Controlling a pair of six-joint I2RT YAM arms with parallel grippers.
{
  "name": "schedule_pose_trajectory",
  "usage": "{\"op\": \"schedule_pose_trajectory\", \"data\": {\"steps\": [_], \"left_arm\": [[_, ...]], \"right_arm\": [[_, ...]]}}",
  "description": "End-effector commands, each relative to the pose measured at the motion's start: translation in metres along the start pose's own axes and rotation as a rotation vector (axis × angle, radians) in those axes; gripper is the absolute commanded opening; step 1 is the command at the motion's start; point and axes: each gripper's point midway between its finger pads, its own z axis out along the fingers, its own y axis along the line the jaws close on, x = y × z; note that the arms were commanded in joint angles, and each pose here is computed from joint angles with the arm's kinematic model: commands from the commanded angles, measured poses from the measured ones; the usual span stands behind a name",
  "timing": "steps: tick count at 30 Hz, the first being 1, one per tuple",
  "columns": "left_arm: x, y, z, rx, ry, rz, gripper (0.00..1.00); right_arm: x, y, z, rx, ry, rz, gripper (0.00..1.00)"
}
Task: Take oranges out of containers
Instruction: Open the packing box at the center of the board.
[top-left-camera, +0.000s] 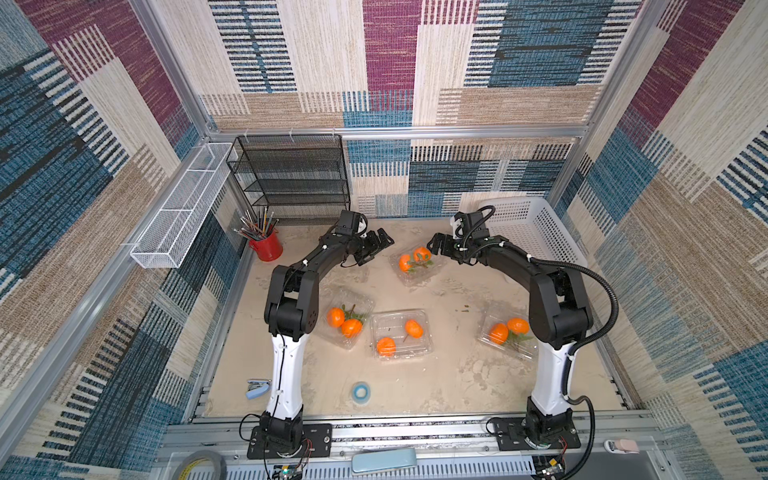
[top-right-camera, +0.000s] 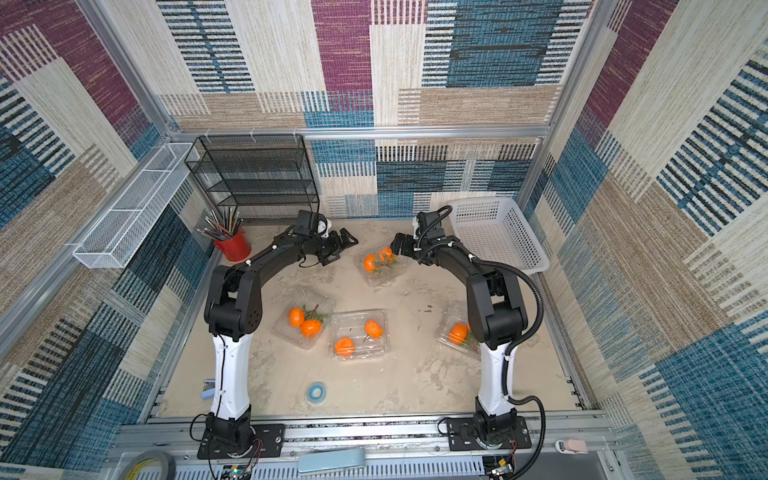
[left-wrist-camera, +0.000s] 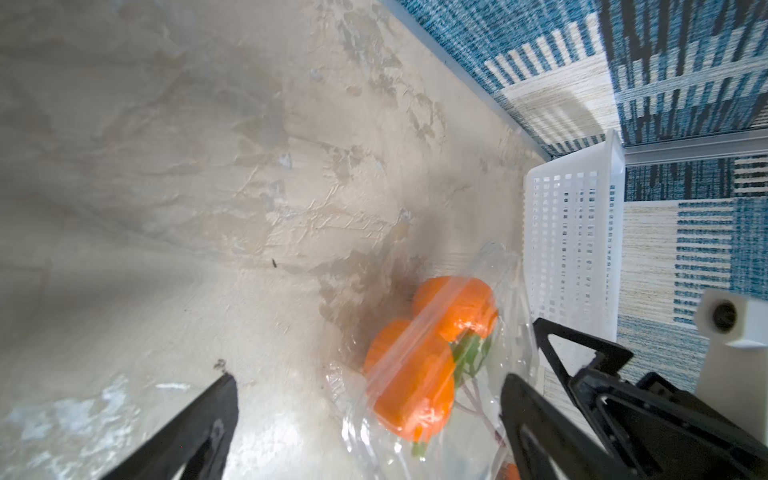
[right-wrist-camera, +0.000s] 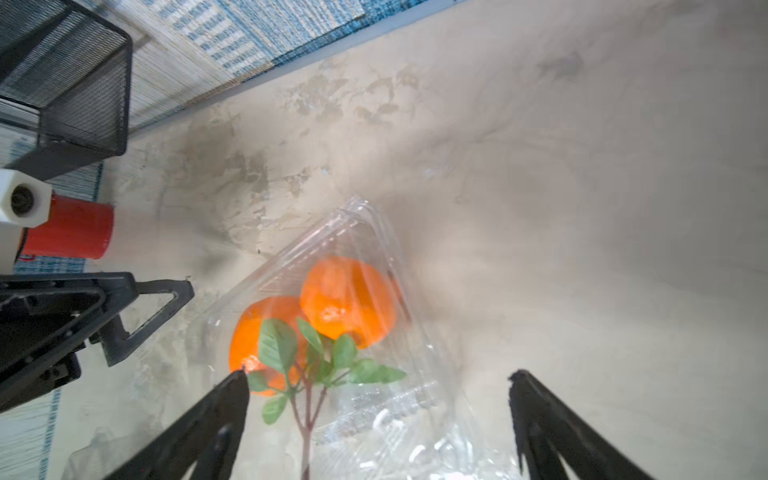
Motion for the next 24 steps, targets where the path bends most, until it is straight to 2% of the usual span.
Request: {"op": "schedule_pose_trajectory", "data": {"steps": [1,6,10,17,24], "left_arm": [[-0.003,-0.014,-0.001,0.063,-0.011,-0.01,0.99],[0.0,-0.024,0.011,0.111,0.011,-0.016,0.99],[0.001,-0.04,0.019,0.137,0.016,0.013,0.99],[0.012,-0.058,0.019,0.171,0.07,0.037,0.99],[0.024,-0.054,0.0,0.126,0.091,0.058,0.99]], "right_arm": [[0.009,-0.004,-0.006,0.008,0.003,-0.024,0.98],[0.041,0.021,-0.005,-0.194,0.065,0.064,0.98],[0.048,0.035,-0.002,-0.268,0.063,0.1,0.98],[0.012,0.052,0.015,-0.291,0.046,0.096,0.98],[-0.012,0.06,0.021,-0.29,0.044,0.078,0.98]]}}
